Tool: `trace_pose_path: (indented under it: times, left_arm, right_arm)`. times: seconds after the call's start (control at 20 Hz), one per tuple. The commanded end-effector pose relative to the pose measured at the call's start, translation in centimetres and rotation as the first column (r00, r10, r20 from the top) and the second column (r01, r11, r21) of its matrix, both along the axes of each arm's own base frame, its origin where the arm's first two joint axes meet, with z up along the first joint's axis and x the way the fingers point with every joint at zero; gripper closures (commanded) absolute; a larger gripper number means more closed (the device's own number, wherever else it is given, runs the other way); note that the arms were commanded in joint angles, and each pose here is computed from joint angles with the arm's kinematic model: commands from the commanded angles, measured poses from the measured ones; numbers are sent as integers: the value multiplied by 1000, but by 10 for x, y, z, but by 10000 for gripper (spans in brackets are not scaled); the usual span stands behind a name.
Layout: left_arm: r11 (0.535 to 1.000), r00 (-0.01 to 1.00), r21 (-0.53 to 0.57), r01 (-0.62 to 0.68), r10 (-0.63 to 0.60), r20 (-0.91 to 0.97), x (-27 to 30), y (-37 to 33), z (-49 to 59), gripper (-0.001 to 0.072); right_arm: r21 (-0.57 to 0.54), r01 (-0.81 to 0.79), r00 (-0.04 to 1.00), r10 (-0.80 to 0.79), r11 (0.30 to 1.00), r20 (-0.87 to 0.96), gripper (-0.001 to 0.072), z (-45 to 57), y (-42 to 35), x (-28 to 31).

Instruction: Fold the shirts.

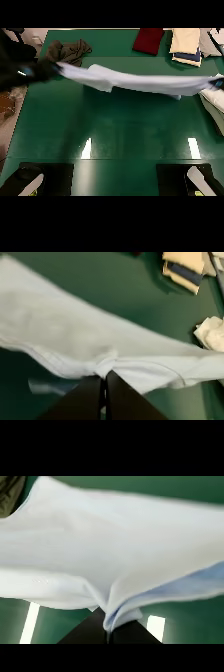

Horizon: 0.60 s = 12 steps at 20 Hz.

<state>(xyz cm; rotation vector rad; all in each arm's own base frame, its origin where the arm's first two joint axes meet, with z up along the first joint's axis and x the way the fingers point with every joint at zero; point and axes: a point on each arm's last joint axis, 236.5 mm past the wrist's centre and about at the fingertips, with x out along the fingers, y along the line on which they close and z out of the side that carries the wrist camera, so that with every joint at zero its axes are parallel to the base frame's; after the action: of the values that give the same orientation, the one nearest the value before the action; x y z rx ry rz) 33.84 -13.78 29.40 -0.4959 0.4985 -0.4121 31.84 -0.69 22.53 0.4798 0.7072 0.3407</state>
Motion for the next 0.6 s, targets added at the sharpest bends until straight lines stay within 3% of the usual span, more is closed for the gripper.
trace_pose_path:
  times: [0.0,0.15,0.3,0.4,0.55]
  left_arm:
    - [981,965,163,-108,64,255,-54,42,118,685]
    - [970,889,178,-165,68,453,-106,57,201,686]
    - [967,799,133,-220,100,593,-146,70,256,685]
    - [958,771,125,-259,128,624,-150,79,266,685]
    - [954,899,220,-204,93,429,-89,66,203,685]
  right_arm:
    - [-173,78,951,-22,982,309,687,117,30,-38]
    - [-309,296,865,-117,904,488,687,199,28,-84]
    - [-313,369,791,-118,875,601,687,258,41,-111]
    - [-306,359,798,-120,882,591,688,270,41,-108]
    - [-270,266,906,-144,925,397,687,221,13,-63]
